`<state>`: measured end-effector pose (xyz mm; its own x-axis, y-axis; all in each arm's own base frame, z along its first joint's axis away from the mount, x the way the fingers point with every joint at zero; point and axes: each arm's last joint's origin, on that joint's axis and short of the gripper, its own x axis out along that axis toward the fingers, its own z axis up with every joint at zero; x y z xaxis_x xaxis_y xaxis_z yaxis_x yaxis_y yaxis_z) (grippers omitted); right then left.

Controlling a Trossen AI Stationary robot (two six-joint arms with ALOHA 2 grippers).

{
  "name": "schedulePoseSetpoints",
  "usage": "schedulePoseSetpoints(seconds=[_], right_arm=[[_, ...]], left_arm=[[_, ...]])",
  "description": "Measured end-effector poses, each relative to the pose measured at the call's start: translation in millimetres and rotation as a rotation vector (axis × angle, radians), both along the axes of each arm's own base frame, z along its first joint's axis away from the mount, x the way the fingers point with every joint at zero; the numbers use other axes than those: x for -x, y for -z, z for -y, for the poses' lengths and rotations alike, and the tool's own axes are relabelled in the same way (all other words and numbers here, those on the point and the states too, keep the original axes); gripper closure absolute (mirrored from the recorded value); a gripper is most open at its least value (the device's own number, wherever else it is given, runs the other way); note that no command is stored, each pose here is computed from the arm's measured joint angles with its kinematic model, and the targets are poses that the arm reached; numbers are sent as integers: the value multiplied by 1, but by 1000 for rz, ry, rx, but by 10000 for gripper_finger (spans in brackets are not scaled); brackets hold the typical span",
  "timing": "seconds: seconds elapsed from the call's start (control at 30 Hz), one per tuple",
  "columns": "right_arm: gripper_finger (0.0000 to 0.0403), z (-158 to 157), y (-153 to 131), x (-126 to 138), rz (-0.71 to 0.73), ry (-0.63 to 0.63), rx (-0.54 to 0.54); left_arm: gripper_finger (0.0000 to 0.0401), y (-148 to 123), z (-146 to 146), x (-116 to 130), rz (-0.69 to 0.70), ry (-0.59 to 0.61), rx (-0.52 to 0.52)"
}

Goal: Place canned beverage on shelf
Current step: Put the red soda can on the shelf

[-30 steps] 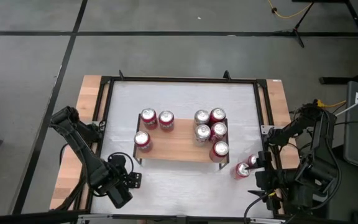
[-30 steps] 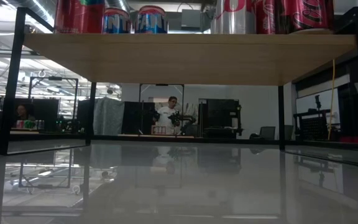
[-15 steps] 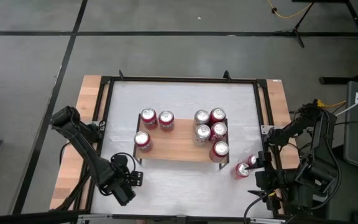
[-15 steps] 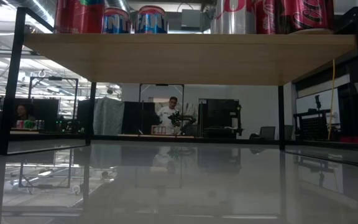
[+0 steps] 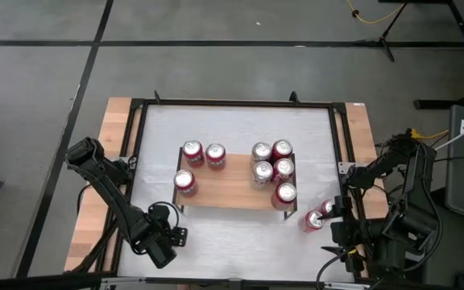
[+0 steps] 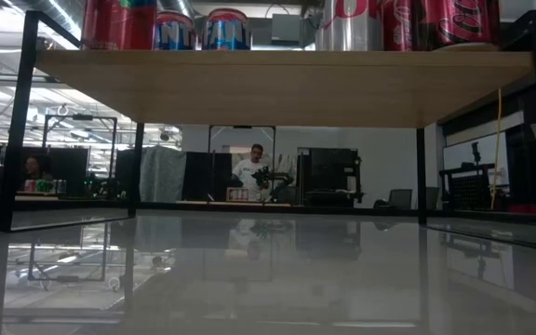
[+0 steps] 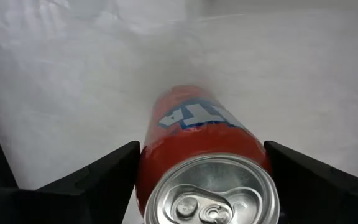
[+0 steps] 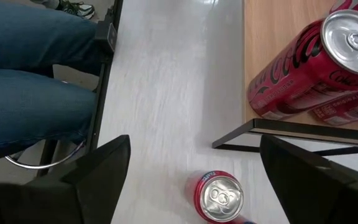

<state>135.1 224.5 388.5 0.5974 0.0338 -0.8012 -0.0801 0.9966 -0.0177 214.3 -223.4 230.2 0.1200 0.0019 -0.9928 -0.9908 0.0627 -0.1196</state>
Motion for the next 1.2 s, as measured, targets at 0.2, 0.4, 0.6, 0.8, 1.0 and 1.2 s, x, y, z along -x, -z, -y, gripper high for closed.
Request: schedulePoseSetpoints(seconds=[0.2, 0.4, 0.6, 0.8, 1.0, 1.2], right_arm=[[56, 0, 0, 0, 0, -11, 9], [56, 0, 0, 0, 0, -12, 9], [56, 0, 0, 0, 0, -12, 9], [56, 0, 0, 0, 0, -12, 10], [56, 0, 0, 0, 0, -12, 10], [56, 0, 0, 0, 0, -12, 10]], left_arm=[[75, 0, 0, 0, 0, 31, -1], [91, 0, 0, 0, 0, 39, -1], [122, 0, 1, -1, 12, 106, 0], [124, 0, -1, -5, 20, 277, -16], [124, -1, -6, -19, 90, 640, -39], [123, -2, -10, -29, 143, 951, -89]])
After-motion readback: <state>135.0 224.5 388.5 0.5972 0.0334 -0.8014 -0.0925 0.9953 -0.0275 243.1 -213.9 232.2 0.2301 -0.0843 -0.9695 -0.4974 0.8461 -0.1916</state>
